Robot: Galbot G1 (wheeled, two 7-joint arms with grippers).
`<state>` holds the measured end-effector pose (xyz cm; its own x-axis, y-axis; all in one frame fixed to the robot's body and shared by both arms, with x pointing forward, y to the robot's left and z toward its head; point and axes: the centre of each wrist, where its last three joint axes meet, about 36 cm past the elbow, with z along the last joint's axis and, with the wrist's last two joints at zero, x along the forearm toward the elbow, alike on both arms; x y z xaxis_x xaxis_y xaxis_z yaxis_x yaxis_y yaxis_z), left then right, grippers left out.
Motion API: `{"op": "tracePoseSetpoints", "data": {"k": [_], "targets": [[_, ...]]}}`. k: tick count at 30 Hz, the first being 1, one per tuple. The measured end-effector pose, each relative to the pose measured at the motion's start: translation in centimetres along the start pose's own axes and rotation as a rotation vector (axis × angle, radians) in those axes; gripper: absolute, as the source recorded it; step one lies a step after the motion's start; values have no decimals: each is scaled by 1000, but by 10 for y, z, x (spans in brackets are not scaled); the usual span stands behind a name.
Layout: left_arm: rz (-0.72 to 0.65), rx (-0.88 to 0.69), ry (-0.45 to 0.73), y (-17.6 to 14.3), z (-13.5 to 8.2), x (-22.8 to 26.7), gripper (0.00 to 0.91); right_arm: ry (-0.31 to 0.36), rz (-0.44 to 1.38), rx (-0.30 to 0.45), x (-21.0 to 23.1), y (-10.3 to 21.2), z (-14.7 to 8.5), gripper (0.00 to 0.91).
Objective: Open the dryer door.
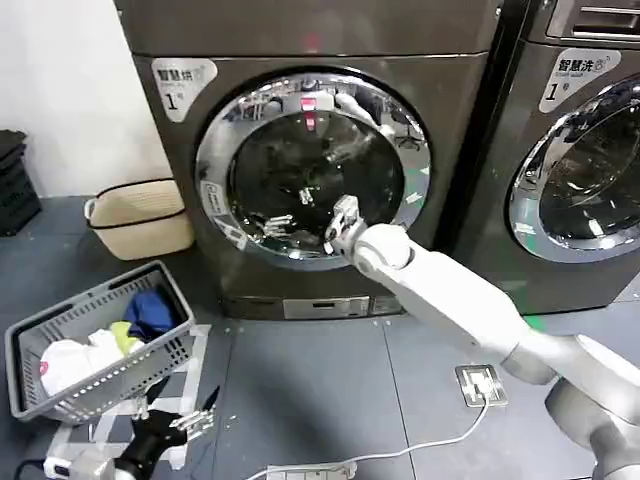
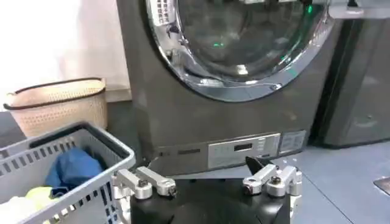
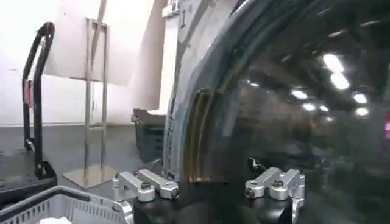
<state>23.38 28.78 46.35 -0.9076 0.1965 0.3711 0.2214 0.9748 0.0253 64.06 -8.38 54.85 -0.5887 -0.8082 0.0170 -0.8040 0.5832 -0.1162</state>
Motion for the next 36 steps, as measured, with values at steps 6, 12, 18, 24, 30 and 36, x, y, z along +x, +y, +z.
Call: {"op": "tracePoseSetpoints", "data": {"k": [6,12,18,24,30,36], "targets": [[0,2,-1,1,0,-1,907,3,-20,5,-15,6,-3,907],[2,4,-3,1,0,-2,907,3,-50,7,-29,13,-7,907],[2,4,-5,1,0,-2,907,10,-87,12,-42,17,-9,907],[2,2,-7,0,-1,0,907,14,-109,13,-53,20,-11,907],[2,1,-11,-1,-3,2,907,16,-136,13,-64,19,-12,907],[2,0,-16,-2,-5,3,907,20,-164,12,-73,16,-10,907]]}}
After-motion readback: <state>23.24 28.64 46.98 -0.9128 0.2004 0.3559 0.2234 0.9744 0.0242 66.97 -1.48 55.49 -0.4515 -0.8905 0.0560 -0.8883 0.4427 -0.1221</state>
